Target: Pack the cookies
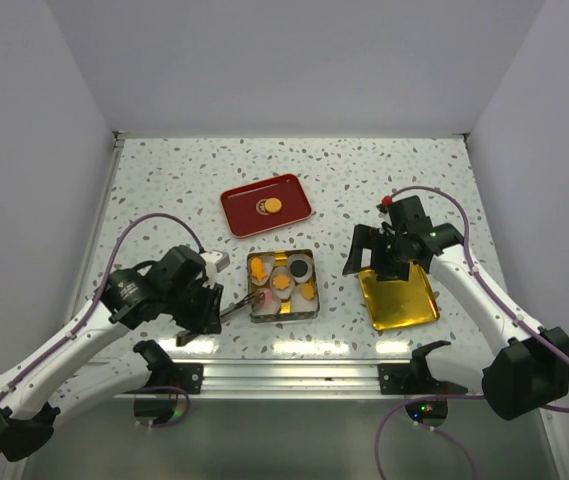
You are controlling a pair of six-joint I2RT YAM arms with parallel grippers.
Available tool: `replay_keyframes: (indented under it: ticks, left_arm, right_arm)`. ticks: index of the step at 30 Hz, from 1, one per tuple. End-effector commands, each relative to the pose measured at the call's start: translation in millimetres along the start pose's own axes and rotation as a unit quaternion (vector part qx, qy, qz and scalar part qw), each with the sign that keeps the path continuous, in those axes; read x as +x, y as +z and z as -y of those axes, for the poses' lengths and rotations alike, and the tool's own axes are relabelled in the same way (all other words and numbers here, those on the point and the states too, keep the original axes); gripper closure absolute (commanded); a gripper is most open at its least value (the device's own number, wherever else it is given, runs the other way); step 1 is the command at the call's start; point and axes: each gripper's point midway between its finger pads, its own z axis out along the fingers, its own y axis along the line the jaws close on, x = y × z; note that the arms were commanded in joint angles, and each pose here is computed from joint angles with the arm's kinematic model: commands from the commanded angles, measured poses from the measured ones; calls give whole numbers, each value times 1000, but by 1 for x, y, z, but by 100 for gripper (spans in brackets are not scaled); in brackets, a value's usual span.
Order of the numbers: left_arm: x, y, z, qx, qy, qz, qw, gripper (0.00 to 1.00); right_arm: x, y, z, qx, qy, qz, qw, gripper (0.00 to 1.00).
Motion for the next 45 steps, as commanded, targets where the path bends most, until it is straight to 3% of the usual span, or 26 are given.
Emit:
replay_keyframes:
  ticks: [1,6,15,24,29,45]
  left_arm:
    - [2,1,-2,-3,6,-2,1000,62]
    - [-1,-4,-1,-3,5,6,1000,53]
    - [-30,-32,-5,-48,-7,60,997,50]
    - [-73,-25,-35,-168,-86,117,975,43]
    - [-99,-35,-72,-237,-125,168,949,38]
    - [-134,31,-160,-232,-171,131,948,37]
  right_arm:
    - [-3,0,-6,-14,4,4,1000,1]
    - [-2,1,-4,-13,5,2,1000,1]
    - [-4,2,-4,-10,7,3,1000,1]
    - [-5,5,-5,-12,17,4,1000,1]
    - [-5,1,-4,-8,18,9,1000,1]
    - [-3,4,-5,-9,23,-1,1000,1]
